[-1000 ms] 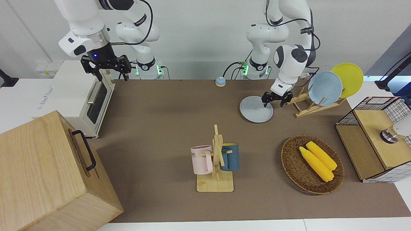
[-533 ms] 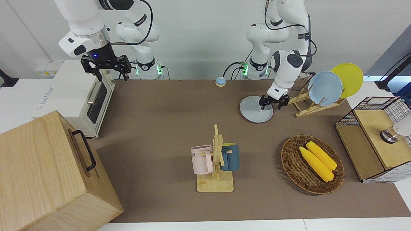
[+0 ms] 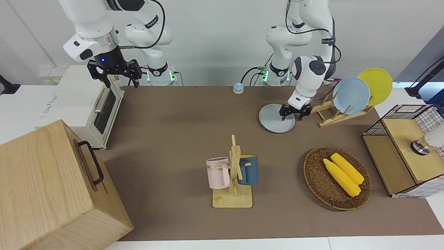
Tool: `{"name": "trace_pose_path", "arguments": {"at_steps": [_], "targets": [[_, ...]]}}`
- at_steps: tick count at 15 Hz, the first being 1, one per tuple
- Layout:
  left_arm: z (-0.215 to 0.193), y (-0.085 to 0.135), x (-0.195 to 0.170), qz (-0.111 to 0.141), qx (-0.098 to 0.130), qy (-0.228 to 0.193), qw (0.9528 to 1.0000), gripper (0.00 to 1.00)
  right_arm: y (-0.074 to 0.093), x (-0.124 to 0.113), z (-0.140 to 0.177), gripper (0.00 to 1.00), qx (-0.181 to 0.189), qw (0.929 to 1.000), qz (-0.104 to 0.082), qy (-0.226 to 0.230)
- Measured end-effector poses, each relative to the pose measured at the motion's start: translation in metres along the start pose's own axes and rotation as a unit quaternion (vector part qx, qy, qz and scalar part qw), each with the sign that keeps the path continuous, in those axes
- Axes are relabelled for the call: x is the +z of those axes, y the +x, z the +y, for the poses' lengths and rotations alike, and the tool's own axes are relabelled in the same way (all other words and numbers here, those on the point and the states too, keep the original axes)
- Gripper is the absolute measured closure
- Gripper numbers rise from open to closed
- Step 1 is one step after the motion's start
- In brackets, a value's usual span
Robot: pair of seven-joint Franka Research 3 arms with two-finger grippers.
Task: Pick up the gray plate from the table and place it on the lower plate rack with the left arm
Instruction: 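Close the left gripper on the gray plate's rim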
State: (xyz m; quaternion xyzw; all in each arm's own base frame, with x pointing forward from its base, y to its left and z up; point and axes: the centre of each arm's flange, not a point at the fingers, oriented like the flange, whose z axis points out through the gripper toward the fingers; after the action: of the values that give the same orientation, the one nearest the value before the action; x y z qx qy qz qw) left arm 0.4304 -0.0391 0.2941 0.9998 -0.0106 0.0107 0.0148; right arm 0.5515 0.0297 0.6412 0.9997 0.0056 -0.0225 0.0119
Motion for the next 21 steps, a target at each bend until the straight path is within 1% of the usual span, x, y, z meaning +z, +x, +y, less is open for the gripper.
{"name": "trace_pose_path", "arguments": {"at_steps": [2, 3, 5, 6, 8, 10, 14, 18, 21], "targets": [[-0.001, 0.0, -0.002, 0.002, -0.003, 0.0, 1.0, 0.58, 0.0, 0.0, 0.0, 0.01, 0.0, 1.0, 0.0, 0.0], [0.0, 0.0, -0.002, 0.002, -0.003, 0.0, 1.0, 0.67, 0.0, 0.0, 0.0, 0.01, 0.0, 1.0, 0.0, 0.0], [-0.001, 0.001, -0.003, 0.004, -0.004, 0.0, 1.0, 0.88, 0.0, 0.0, 0.0, 0.01, 0.0, 1.0, 0.0, 0.0], [0.0, 0.0, -0.005, 0.005, -0.004, 0.0, 1.0, 0.93, 0.0, 0.0, 0.0, 0.01, 0.0, 1.0, 0.0, 0.0], [0.0, 0.0, -0.006, 0.006, -0.004, 0.0, 1.0, 0.93, 0.0, 0.0, 0.0, 0.01, 0.0, 1.0, 0.0, 0.0], [0.001, 0.0, -0.007, 0.007, -0.003, -0.001, 1.0, 0.98, 0.0, 0.0, 0.0, 0.01, 0.0, 1.0, 0.0, 0.0], [0.001, -0.001, -0.009, 0.008, -0.003, -0.001, 1.0, 0.98, 0.0, 0.0, 0.0, 0.01, 0.0, 1.0, 0.0, 0.0], [0.001, 0.0, -0.013, 0.011, -0.012, -0.002, 0.9999, 0.98, 0.0, 0.0, 0.0, 0.01, 0.0, 1.0, 0.0, 0.0], [-0.002, 0.0, -0.027, 0.006, -0.021, -0.004, 0.9997, 0.98, 0.0, 0.0, 0.0, 0.01, 0.0, 1.0, 0.0, 0.0]]}}
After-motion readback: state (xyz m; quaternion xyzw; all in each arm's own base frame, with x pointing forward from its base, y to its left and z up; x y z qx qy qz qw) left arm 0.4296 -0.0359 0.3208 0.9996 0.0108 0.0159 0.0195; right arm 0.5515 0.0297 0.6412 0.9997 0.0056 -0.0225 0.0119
